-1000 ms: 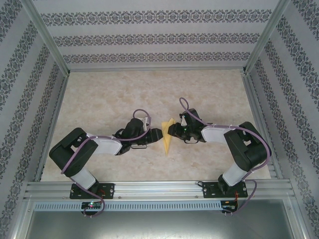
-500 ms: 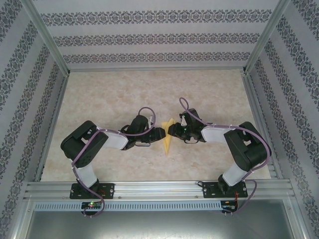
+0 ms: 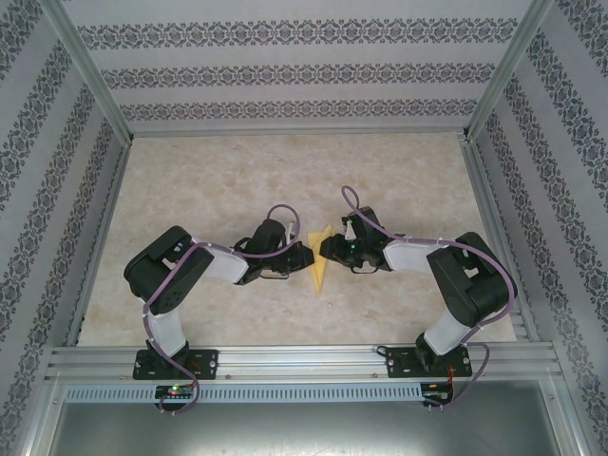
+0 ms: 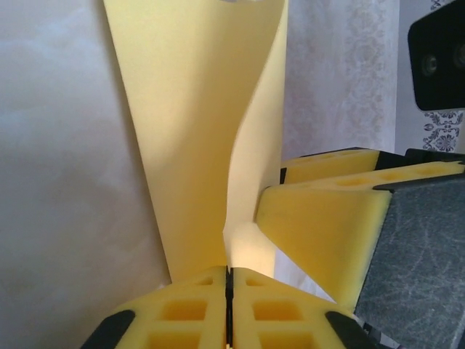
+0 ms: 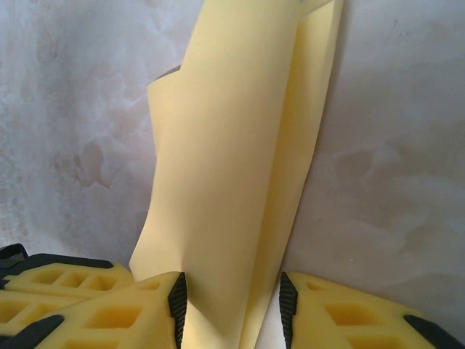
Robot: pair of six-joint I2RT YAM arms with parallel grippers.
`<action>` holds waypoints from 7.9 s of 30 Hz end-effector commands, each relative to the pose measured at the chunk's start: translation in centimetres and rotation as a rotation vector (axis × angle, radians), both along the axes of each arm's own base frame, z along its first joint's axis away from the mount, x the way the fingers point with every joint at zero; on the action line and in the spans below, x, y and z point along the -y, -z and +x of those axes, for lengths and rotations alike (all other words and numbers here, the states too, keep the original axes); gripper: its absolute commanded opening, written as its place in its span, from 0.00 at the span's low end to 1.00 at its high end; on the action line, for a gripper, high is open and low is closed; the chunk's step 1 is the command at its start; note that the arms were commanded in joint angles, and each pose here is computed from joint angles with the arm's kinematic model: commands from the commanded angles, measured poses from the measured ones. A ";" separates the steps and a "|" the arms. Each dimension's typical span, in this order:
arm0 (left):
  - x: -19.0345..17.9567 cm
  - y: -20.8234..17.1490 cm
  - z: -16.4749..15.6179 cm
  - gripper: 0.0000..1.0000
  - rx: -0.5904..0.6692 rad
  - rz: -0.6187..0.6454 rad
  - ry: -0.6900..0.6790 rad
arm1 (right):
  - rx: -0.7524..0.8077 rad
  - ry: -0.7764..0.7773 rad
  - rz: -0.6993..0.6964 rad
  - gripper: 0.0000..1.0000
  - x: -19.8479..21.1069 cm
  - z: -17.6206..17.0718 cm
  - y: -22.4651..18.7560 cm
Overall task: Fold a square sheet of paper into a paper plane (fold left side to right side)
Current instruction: Fold the wing for the fifth time at the center of the table.
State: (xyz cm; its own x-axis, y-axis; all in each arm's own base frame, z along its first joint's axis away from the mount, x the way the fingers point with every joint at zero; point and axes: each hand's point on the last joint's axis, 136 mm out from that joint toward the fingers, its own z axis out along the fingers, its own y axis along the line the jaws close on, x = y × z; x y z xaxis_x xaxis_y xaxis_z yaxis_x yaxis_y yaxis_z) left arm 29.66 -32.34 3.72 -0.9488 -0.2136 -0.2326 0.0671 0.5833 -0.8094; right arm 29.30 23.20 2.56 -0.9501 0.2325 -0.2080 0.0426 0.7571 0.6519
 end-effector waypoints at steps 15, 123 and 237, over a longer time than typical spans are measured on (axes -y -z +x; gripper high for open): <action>-0.4 -1.1 1.1 0.00 0.054 0.037 -0.007 | 0.057 0.005 0.032 0.63 -0.5 3.2 -2.8; -3.2 4.4 0.2 0.00 -0.026 0.279 -0.011 | 0.034 -0.078 0.004 0.18 -2.5 3.5 -1.5; -1.0 5.9 -6.8 0.03 -0.165 0.299 0.115 | 0.131 -0.090 0.063 0.06 -0.5 2.0 -4.4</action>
State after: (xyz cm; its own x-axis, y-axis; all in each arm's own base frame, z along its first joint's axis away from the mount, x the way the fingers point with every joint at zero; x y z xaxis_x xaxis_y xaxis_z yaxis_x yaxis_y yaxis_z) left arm 25.34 -34.01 1.94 -0.9790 -0.0606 -0.1946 0.1019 0.6813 -0.7248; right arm 31.63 23.50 5.30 -0.9453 0.1891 -0.2658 -0.0426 0.7363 0.6753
